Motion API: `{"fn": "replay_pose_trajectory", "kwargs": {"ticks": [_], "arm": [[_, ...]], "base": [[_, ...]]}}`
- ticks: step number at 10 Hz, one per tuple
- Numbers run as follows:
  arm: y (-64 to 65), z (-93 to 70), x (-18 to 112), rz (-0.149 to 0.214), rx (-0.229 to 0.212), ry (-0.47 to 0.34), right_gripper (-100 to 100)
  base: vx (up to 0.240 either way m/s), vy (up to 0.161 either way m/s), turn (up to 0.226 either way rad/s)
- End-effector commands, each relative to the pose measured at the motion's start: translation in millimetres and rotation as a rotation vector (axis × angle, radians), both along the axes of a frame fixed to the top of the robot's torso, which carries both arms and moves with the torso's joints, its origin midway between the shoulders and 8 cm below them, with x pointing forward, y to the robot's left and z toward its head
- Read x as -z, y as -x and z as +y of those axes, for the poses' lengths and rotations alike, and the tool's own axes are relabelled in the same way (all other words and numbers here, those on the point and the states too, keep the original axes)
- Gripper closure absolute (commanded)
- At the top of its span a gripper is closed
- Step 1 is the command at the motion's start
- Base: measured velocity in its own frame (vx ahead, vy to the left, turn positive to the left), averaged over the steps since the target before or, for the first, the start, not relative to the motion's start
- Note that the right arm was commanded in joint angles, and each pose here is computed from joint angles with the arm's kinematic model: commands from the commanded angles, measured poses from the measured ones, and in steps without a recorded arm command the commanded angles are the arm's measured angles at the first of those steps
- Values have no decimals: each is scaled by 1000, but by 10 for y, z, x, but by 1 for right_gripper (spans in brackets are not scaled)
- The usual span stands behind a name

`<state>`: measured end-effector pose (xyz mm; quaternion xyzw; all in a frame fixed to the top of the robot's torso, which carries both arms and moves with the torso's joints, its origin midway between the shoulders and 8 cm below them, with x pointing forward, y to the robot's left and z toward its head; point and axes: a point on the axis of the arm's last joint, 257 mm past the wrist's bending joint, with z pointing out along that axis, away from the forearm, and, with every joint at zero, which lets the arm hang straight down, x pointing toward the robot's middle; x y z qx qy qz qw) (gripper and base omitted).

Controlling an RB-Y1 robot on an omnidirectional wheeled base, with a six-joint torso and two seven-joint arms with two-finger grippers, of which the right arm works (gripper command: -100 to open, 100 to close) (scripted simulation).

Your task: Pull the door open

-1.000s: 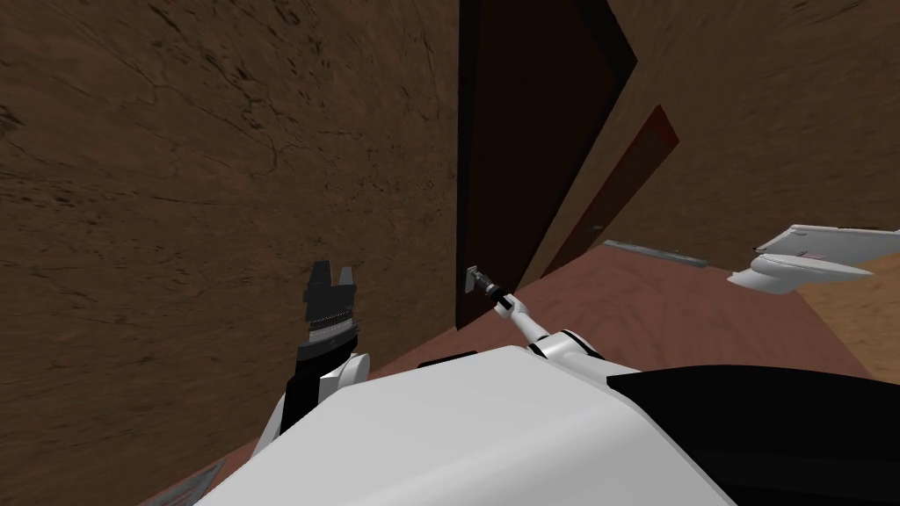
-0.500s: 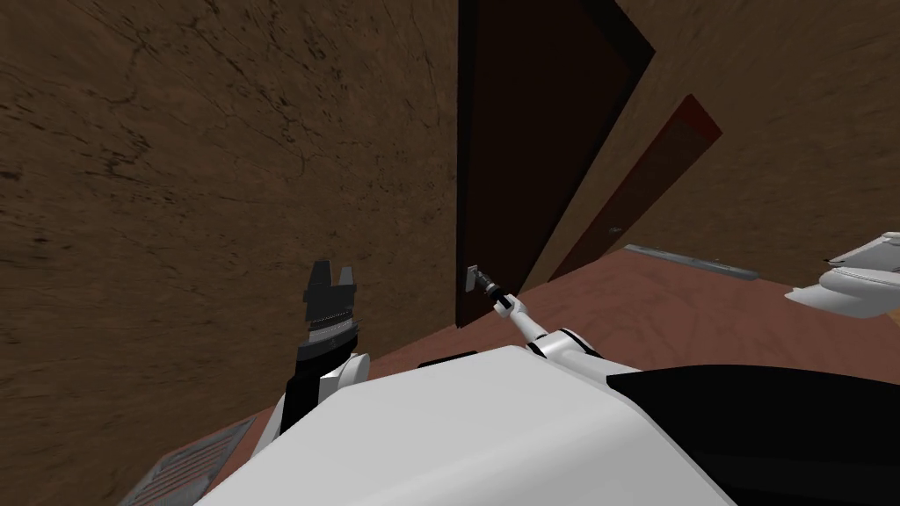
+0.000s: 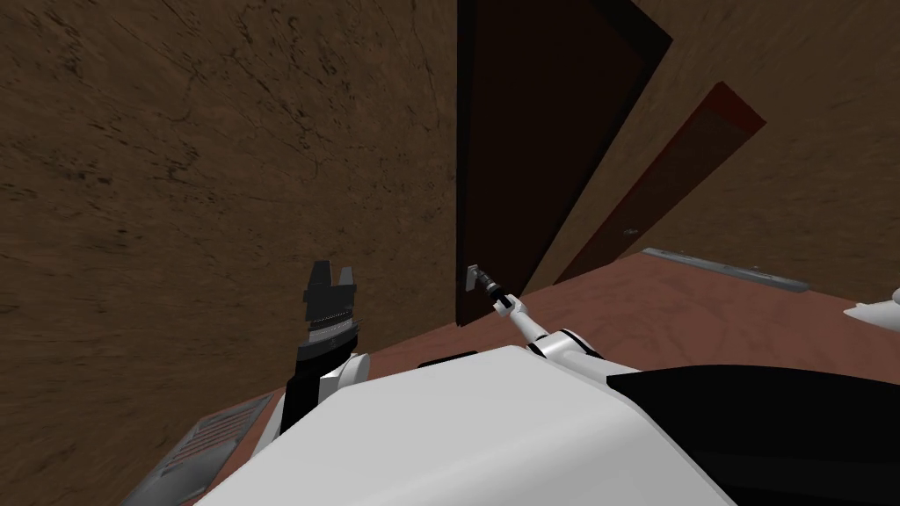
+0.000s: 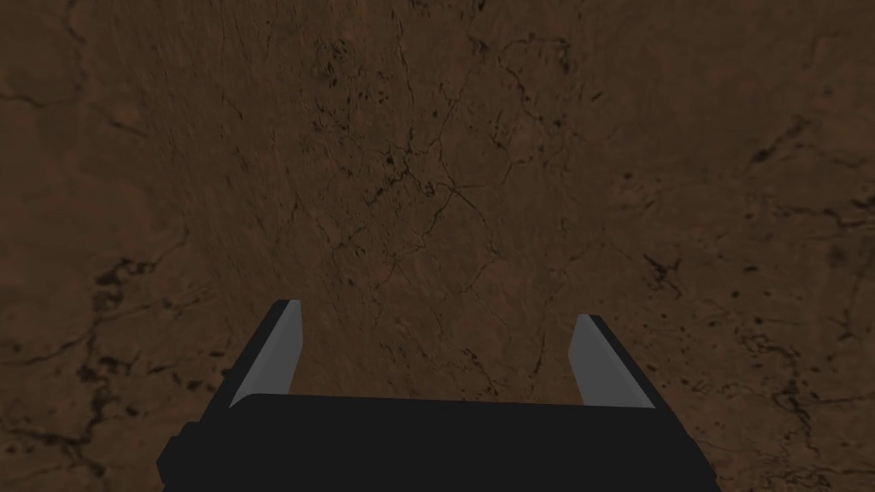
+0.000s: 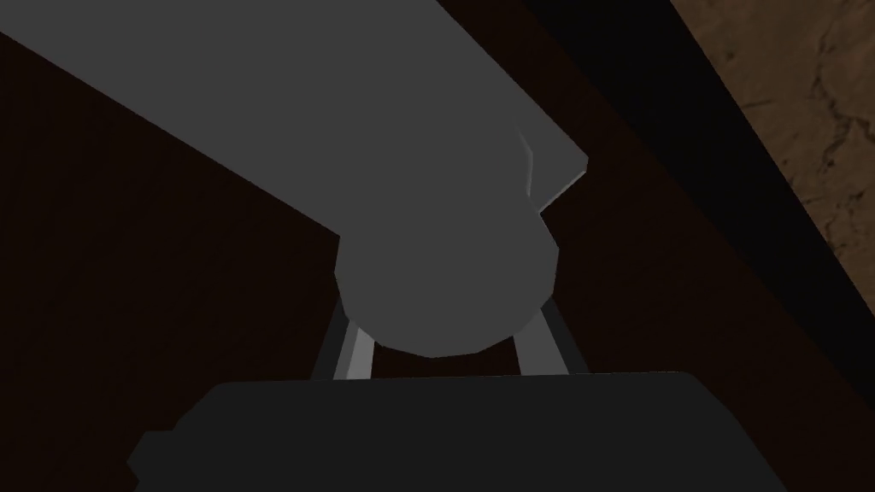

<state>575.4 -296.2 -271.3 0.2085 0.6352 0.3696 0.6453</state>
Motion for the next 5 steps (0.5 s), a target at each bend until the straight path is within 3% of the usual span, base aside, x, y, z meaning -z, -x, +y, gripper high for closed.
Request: {"fn": "replay_pose_trajectory", "kwargs": {"ticks": [1, 4, 5], "arm": [[-12, -59, -38, 3, 10, -71, 100], [-28, -120, -55, 16, 25, -183, 100], [7, -172, -33, 9, 27, -101, -100]], "base": [[-47, -43, 88], [-58, -57, 106], [-41, -10, 4]]}}
